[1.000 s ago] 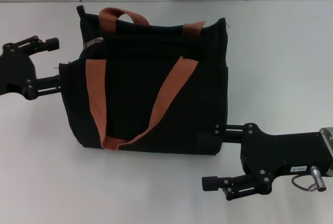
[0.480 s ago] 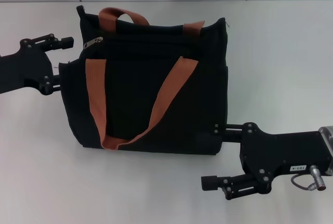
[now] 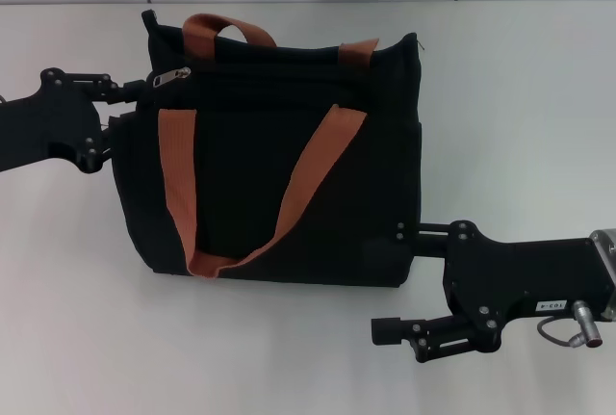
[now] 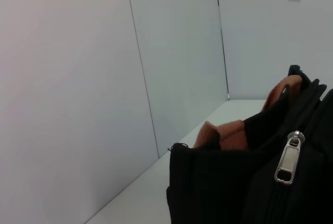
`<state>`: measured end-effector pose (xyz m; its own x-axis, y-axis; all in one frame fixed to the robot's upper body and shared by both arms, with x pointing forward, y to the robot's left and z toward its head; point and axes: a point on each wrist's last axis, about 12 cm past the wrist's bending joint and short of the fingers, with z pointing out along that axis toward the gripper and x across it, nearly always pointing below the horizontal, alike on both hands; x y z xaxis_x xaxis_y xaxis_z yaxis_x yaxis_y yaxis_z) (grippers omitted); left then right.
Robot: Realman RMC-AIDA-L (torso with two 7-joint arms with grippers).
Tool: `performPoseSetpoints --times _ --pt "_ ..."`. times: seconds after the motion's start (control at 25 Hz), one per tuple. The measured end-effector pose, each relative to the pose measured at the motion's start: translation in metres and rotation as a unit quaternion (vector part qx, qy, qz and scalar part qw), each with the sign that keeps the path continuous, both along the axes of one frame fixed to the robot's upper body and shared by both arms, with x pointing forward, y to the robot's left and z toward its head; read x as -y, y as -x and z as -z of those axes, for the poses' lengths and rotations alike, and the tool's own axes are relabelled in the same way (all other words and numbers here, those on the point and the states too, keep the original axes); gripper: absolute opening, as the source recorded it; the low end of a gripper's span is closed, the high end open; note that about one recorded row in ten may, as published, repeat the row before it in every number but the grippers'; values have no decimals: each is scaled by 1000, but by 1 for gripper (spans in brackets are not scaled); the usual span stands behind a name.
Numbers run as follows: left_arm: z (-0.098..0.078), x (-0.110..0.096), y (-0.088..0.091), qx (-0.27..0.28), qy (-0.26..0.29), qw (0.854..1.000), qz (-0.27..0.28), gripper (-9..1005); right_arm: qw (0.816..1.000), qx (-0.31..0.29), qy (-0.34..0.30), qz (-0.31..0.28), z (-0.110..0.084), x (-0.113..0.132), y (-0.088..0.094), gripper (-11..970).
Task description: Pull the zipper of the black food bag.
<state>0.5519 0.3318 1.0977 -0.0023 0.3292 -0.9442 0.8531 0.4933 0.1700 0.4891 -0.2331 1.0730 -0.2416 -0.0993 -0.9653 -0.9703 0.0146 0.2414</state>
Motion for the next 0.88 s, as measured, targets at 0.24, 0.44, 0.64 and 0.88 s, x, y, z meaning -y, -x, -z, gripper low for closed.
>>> performPoseSetpoints --times 0.24,0.44,0.64,0.88 --pt "-1 0 1 1 6 1000 2 303 1000 1 -2 3 -1 0 -1 778" --pt "-4 0 2 1 12 1000 10 135 1000 1 -2 3 -1 0 -1 775" --pt "-8 -2 3 8 21 1000 12 33 1000 2 -10 1 -2 0 0 772" --pt "-12 -7 8 30 39 999 10 17 993 3 -112 21 -26 1 -4 769"
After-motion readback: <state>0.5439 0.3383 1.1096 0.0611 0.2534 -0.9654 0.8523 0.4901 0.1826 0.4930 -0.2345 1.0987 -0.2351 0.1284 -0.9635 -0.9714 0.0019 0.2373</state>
